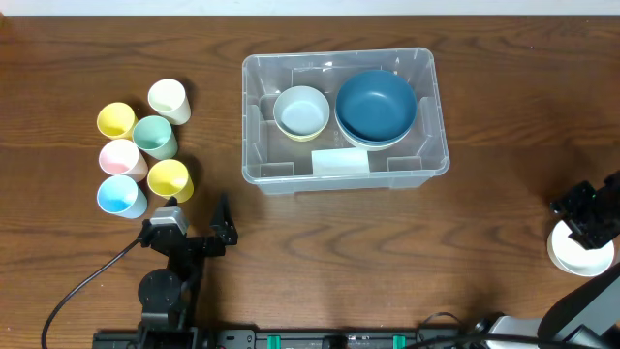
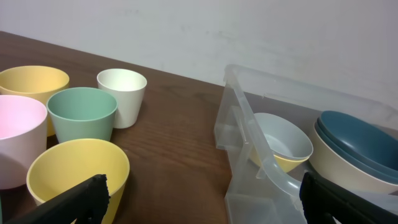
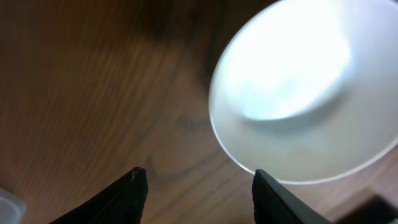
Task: Pack container
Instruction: 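Move the right gripper back to the second white bowl and grasp, then lift the second white bowl and carry it over the bin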
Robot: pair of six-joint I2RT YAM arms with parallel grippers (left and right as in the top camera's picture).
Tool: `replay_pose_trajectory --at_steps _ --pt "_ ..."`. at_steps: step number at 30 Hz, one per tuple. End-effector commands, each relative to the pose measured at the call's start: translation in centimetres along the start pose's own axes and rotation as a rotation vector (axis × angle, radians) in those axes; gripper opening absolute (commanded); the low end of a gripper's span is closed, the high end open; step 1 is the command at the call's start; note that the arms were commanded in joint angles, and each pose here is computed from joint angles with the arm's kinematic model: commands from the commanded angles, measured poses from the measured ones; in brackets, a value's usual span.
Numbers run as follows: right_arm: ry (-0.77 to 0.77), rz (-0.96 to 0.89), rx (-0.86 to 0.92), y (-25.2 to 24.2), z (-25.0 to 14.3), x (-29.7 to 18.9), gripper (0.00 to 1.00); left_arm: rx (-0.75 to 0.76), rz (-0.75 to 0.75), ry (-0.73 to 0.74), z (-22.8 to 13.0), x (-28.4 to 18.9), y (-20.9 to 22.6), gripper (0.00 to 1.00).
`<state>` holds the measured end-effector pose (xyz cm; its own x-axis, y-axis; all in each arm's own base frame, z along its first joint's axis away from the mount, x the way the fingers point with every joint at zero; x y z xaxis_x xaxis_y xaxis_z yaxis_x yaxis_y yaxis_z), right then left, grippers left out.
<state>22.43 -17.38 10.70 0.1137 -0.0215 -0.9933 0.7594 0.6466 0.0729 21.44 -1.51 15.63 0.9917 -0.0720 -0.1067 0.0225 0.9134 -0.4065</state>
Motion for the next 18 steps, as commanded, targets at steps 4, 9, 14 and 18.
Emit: replay_pose_trajectory --at_steps 4,9,14,18 --pt "-0.033 -0.007 0.018 -0.5 -0.2 1.2 0.57 0.012 0.021 0.041 -1.3 0.1 0.7 0.98" --pt "-0.066 -0.003 0.018 -0.6 0.1 2.6 0.59 0.012 0.021 0.041 -1.3 0.1 0.7 0.98" --pt "-0.082 -0.017 0.018 -0.9 -0.1 3.7 0.55 0.012 0.021 0.041 -1.3 0.1 0.7 0.98" --pt "-0.094 -0.025 0.021 -1.2 -0.4 4.7 0.50 0.012 0.021 0.041 -1.3 0.1 0.7 0.98"
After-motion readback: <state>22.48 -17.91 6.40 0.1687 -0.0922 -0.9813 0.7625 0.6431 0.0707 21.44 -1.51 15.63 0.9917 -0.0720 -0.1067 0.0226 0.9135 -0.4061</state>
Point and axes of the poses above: each gripper's point midway between its finger pads, its own x axis out along the fingers, its own y axis along the line the jaws close on, z = x × y, the point moved 3 cm from there along -x, back along the fingers, and after that the axes turned 7 degrees about -x, right-handed, at the moved point
